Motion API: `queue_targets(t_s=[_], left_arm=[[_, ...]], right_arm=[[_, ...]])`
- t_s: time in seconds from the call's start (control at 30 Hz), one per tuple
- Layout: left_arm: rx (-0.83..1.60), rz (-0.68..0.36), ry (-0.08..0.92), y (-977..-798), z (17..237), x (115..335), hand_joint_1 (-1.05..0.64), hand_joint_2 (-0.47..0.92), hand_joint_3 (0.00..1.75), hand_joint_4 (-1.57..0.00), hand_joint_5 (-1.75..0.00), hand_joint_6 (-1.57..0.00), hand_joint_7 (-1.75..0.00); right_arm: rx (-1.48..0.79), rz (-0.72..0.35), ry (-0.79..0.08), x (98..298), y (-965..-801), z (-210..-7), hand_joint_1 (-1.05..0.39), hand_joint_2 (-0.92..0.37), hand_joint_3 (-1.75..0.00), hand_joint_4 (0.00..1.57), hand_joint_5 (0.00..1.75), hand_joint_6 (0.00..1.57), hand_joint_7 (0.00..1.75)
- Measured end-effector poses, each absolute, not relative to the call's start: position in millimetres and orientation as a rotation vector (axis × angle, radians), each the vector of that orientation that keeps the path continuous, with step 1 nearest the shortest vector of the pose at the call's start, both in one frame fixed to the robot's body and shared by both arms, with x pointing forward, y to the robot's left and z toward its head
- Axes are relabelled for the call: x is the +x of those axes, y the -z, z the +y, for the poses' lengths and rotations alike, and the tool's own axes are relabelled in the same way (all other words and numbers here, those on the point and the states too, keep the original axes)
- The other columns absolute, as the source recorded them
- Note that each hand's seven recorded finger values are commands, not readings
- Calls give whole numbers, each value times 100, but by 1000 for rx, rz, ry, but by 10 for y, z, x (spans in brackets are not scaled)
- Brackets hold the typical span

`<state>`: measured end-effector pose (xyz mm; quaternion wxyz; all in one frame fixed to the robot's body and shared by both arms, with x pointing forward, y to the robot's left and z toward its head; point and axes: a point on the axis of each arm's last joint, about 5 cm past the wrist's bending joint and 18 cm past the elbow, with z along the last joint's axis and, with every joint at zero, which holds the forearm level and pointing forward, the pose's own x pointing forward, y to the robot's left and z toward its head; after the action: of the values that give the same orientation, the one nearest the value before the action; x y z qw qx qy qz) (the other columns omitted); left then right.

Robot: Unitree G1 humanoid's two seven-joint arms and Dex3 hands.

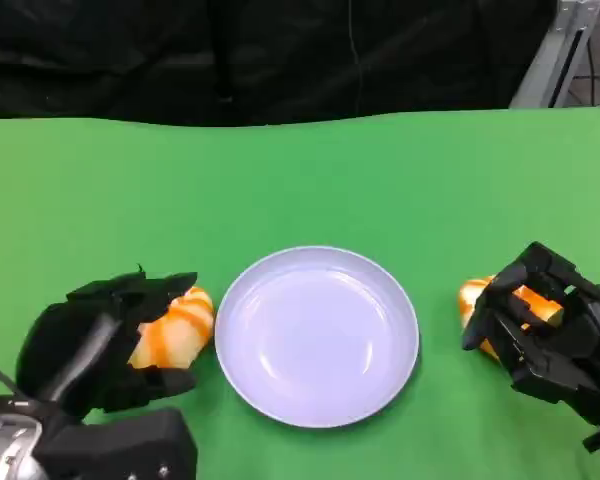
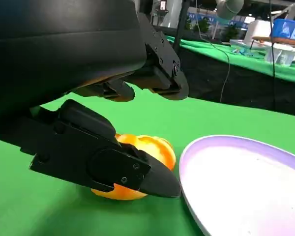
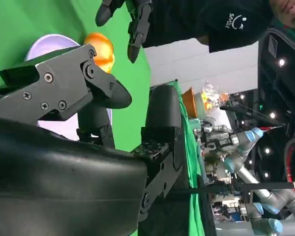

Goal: Grasp the bread from the table and place it into the plate.

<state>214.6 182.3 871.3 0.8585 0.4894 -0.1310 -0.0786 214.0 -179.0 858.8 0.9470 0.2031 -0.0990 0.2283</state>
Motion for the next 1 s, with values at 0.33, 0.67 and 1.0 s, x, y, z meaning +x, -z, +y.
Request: queue_targets(t_s=[0.33, 0.67, 1.0], left_arm=[[1063, -208, 211, -8651, 1798, 2252, -75, 92, 10, -47, -2, -47, -1], [1092, -140, 243, -8595, 1799, 2268, -76, 92, 14, -47, -1, -48, -1], [1106, -122, 258, -8557, 1800, 2340, -67, 92, 12, -48, -1, -49, -1]], right_arm=[[406, -215, -463, 2140, -8626, -1771, -3, -63, -97, 48, 174, 53, 133], [405, -214, -462, 2135, -8624, -1771, -3, -66, -93, 47, 174, 52, 133], [405, -214, -461, 2133, -8625, -1773, -2, -67, -93, 46, 173, 52, 133]])
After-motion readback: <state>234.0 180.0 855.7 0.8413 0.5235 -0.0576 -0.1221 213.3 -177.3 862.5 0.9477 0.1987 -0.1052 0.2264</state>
